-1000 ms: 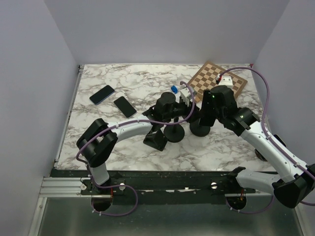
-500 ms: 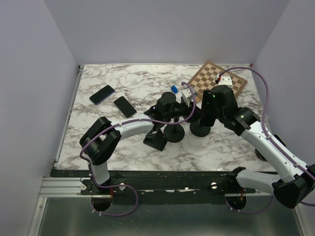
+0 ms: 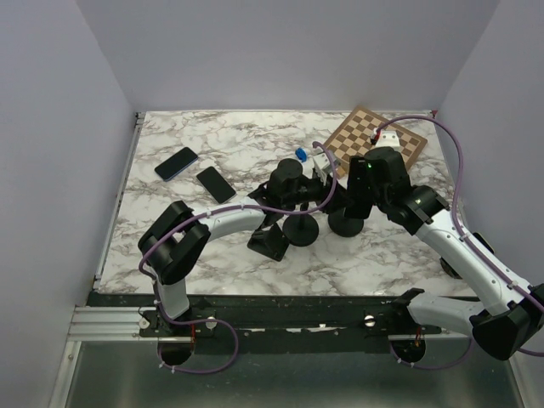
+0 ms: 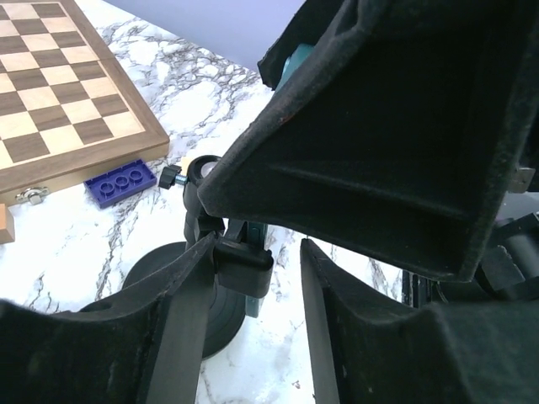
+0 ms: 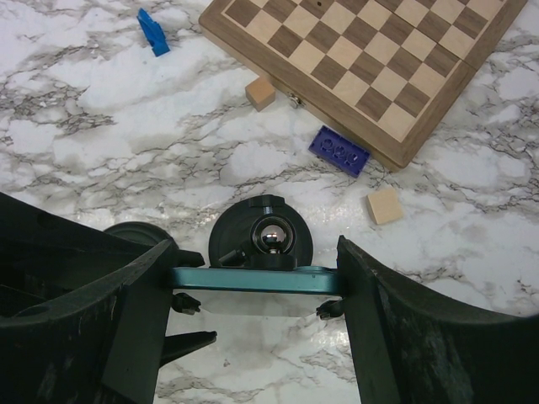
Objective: Remove the phone from the phone stand
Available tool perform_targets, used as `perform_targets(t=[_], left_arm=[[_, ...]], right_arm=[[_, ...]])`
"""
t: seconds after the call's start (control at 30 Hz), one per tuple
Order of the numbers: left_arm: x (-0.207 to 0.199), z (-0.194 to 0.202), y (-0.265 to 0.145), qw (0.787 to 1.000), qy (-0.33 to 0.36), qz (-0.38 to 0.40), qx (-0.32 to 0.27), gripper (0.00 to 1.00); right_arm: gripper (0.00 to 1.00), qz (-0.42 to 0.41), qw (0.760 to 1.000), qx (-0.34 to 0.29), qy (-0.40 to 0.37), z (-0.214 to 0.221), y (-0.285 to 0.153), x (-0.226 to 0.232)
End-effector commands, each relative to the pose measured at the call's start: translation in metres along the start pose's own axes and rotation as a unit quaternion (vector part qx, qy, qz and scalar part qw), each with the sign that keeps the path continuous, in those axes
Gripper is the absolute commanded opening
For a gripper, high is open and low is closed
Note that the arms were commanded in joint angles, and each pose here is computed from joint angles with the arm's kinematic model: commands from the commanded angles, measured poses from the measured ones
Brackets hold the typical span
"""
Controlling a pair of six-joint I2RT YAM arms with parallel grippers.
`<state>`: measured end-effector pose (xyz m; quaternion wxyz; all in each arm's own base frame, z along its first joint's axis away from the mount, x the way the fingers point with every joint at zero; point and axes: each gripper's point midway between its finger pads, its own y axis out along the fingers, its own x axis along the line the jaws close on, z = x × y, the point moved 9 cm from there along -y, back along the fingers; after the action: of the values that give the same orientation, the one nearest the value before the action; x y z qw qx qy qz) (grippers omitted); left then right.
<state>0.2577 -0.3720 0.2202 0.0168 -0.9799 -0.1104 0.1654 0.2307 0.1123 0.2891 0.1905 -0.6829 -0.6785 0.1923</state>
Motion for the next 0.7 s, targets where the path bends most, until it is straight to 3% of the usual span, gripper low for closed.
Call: perform_targets(t=[0.0, 0.23, 0.67], left_arm=[[-0.0041, 0.0084, -0.0027, 0.999, 0.006, 0.031, 0.009, 0.55], [0.0015, 0.0143, -0.0074, 0.999, 0.013, 0.023, 0.024, 0.49], [0.0048, 0.0122, 0.0024, 0.998, 0.002, 0.05, 0.026, 0.49]], right_arm=[[0.01, -0.016, 0.998, -0.054, 0.029, -0.0239, -0.0056, 0.0022], [0.01, -0.018, 0.998, -0.054, 0.03, -0.0255, -0.0077, 0.0012], [0.01, -0.029, 0.998, -0.055, 0.032, -0.0274, -0.0094, 0.0025]])
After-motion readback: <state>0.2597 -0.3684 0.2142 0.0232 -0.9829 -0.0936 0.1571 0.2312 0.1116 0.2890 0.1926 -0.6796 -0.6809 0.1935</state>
